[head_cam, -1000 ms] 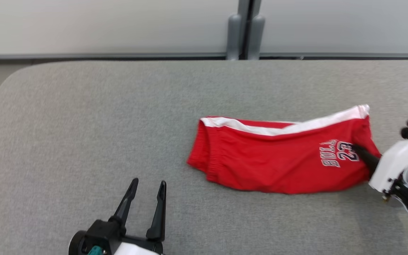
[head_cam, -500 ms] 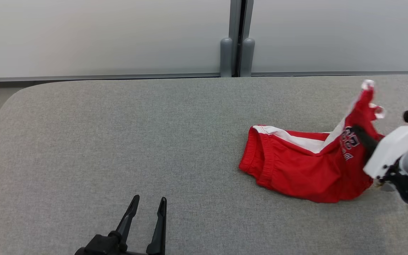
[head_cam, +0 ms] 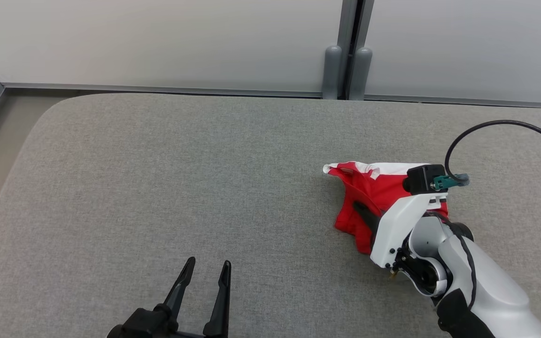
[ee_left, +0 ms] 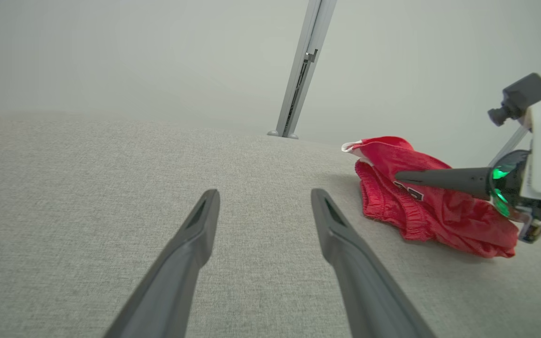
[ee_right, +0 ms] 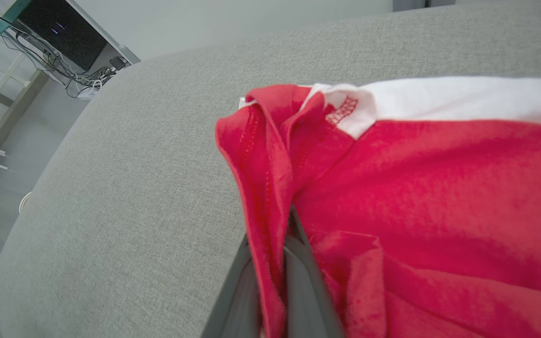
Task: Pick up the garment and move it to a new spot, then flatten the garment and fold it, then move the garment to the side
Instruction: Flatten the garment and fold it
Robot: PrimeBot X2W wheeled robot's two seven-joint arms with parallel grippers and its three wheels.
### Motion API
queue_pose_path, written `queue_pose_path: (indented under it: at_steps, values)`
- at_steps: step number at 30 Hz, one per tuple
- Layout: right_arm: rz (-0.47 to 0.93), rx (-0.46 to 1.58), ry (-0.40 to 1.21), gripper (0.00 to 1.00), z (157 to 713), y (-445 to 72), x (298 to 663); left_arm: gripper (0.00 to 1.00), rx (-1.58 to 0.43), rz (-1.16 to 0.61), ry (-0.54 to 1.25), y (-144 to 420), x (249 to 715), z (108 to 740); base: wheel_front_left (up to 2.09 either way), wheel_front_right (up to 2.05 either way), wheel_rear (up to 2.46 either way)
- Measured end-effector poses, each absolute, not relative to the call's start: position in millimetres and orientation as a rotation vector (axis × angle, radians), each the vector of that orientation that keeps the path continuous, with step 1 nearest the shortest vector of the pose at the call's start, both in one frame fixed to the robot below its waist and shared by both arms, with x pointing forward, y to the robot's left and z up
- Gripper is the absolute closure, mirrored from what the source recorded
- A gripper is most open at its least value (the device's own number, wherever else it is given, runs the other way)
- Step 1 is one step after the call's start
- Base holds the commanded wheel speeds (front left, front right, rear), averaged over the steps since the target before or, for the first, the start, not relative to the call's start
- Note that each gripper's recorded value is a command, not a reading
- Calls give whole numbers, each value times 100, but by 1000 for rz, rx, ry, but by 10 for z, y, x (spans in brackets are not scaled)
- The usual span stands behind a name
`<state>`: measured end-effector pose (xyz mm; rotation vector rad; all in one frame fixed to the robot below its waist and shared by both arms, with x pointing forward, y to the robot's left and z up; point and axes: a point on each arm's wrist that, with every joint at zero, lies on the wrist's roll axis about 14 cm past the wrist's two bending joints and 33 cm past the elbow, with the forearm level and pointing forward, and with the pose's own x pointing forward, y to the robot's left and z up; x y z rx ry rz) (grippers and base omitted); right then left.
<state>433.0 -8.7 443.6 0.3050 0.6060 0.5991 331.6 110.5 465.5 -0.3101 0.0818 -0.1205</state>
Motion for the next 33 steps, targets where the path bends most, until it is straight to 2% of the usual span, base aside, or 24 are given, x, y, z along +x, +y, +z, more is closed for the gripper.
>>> queue_pose_path:
  at_steps: [3,4,5,11,15,19,22,25,29,33]
  values:
    - [599,310,594,100,4432,-17,4349,0,-309,-102,81,1150,3295,4653,0,0,0]
    - [593,316,572,80,4458,-15,4371,0,-309,-101,80,1154,3291,4656,0,0,0]
    - [592,309,546,0,4494,-14,4395,0,-309,-99,79,1158,3290,4656,0,0,0]
    - [597,288,386,0,4739,-62,4356,0,-312,-92,81,1181,3268,4650,0,0,0]
    - [538,207,219,0,4889,-490,4247,0,-312,-80,69,1233,3234,4675,0,0,0]
    - [396,131,92,0,4924,-1164,4058,0,-311,-76,51,1268,3198,4727,0,0,0]
    - [265,36,65,0,4855,-1747,3869,0,-308,-83,15,1282,3225,4832,0,0,0]
    - [85,28,61,0,4768,-2316,3577,0,-301,-64,-6,1378,3187,4878,0,0,0]
    - [-57,15,-1,0,4894,-2690,3336,0,-288,-38,-20,1488,3164,4905,0,0,0]
    - [-137,17,48,0,4690,-2819,3048,0,-276,-25,-15,1558,3123,4876,0,0,0]
